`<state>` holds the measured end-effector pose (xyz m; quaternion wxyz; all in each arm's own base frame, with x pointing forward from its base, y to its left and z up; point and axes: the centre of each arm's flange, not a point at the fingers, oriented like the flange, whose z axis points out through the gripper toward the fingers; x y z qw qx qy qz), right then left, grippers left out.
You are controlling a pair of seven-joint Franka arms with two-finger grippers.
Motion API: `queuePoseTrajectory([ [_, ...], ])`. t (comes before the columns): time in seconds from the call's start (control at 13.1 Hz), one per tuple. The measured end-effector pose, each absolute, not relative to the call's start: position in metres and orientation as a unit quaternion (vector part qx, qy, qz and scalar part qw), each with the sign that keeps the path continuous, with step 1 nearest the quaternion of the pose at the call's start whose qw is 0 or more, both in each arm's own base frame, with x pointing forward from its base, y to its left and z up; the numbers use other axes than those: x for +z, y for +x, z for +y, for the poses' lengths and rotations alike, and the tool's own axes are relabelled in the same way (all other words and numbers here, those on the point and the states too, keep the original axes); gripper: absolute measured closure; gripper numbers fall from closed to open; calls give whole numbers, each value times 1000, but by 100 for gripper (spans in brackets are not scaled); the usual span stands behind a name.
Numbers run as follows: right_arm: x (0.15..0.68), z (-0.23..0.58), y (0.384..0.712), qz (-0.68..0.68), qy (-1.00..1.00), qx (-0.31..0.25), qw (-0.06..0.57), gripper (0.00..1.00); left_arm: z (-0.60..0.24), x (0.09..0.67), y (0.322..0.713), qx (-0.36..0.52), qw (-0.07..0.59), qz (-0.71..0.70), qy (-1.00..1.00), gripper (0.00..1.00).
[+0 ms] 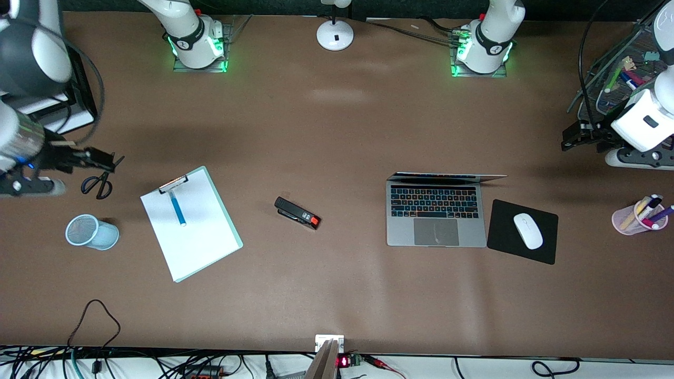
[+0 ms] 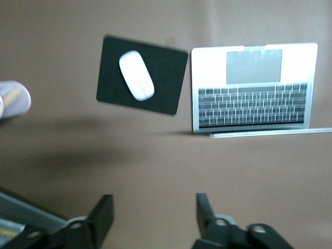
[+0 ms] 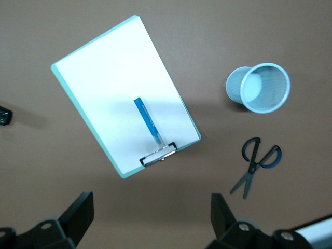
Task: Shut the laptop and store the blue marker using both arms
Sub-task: 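Move the right gripper over the blue marker on the clipboard, then grasp the blue marker with the right gripper while the left gripper reaches the laptop lid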
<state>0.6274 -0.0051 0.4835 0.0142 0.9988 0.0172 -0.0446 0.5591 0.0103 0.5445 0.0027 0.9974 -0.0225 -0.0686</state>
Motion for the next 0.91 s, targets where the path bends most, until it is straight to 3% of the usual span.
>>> queuePoseTrajectory([
  [0.46,379,21,658,39,997,-68,23,0,5,547,565,-89,3,-28,996,97],
  [0.91,292,24,650,122,992,-29,23,0,-30,544,564,-99,35,-43,994,99],
])
